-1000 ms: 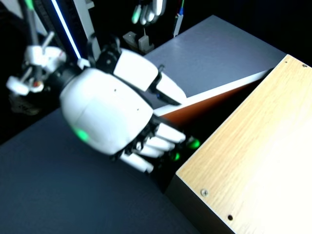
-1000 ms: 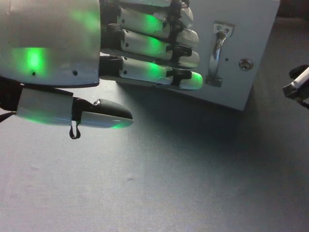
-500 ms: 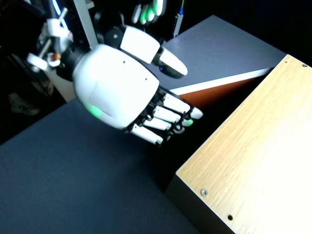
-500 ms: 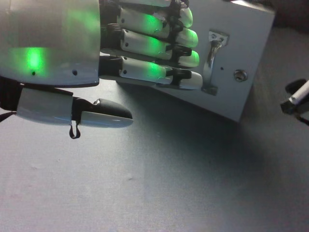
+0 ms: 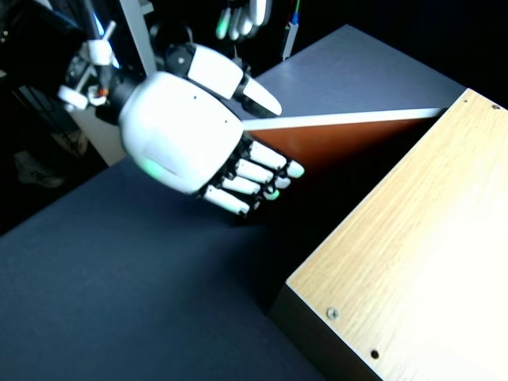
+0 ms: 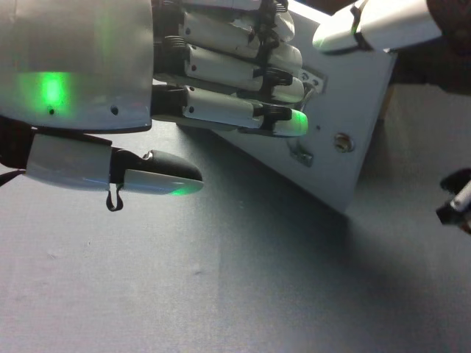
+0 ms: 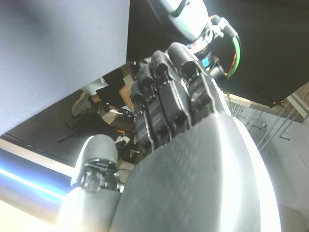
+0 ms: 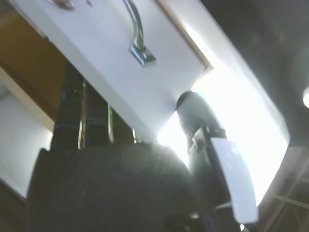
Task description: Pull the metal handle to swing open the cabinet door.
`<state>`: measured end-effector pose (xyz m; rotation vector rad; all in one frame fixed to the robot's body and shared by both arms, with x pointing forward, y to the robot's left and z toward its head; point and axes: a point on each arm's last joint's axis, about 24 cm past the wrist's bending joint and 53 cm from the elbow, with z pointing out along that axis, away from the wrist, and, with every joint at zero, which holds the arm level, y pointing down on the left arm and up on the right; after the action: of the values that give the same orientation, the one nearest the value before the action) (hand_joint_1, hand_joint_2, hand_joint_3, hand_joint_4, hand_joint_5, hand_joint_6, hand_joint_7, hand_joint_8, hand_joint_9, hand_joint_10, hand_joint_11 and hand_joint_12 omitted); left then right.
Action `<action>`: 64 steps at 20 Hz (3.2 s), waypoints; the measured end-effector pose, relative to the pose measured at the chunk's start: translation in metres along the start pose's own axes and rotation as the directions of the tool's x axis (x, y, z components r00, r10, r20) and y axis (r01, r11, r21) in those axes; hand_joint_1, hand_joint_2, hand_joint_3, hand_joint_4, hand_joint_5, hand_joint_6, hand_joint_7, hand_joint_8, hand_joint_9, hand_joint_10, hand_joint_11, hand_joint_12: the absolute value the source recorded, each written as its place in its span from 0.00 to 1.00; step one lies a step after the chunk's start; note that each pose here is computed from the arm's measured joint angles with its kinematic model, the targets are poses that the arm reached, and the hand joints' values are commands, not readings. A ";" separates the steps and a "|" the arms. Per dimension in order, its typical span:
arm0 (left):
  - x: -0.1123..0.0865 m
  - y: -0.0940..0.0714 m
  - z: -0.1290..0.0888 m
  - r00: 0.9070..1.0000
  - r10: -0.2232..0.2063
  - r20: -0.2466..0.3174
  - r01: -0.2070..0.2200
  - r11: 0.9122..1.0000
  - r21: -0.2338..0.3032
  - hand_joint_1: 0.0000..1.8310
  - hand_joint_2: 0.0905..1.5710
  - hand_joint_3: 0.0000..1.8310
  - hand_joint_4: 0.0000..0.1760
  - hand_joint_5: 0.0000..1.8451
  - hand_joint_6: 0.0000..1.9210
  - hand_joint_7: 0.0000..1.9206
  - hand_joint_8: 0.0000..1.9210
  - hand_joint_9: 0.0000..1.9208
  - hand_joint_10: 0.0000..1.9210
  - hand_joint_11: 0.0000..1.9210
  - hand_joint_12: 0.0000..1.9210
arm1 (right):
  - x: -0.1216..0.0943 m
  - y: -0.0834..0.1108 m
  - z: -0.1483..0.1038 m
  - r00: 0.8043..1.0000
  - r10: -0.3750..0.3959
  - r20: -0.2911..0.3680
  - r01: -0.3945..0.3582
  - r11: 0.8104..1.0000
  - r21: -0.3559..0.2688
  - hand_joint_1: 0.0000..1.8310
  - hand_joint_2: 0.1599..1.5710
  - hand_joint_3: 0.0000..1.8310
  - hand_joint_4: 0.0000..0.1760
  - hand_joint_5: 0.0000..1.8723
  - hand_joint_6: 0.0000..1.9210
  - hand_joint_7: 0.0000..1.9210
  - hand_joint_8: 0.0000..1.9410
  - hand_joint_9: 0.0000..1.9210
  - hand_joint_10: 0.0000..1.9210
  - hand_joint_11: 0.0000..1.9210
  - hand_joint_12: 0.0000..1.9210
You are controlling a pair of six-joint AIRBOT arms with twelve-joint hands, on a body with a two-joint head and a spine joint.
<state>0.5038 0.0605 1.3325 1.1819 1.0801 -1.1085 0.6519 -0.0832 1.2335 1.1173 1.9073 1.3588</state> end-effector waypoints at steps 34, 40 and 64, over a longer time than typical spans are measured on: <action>0.000 0.000 0.000 1.000 0.000 0.000 0.000 1.000 0.000 0.00 1.00 0.00 0.00 0.21 0.00 0.23 0.00 0.22 0.00 0.03 0.41 | -0.042 0.003 0.000 0.975 0.213 0.070 -0.214 0.977 0.006 0.00 1.00 0.06 0.00 0.21 0.00 0.21 0.00 0.20 0.00 0.00 0.53; 0.000 0.000 0.000 1.000 0.000 0.000 0.000 1.000 0.000 0.00 1.00 0.00 0.00 0.21 0.00 0.23 0.00 0.22 0.00 0.03 0.42 | -0.052 0.005 -0.001 0.970 0.224 0.095 -0.225 0.974 0.004 0.00 1.00 0.06 0.00 0.22 0.00 0.22 0.00 0.20 0.00 0.00 0.53; 0.000 0.000 0.000 1.000 0.000 0.000 0.000 1.000 0.000 0.00 0.99 0.00 0.00 0.21 0.00 0.24 0.00 0.22 0.00 0.02 0.44 | -0.023 -0.002 -0.002 0.878 0.474 0.066 -0.476 0.879 0.028 0.00 1.00 0.06 0.00 0.21 0.00 0.22 0.00 0.20 0.00 0.00 0.53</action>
<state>0.5039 0.0605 1.3325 1.1816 1.0803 -1.1082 0.6613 -0.1041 1.2314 1.7115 1.6874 1.5160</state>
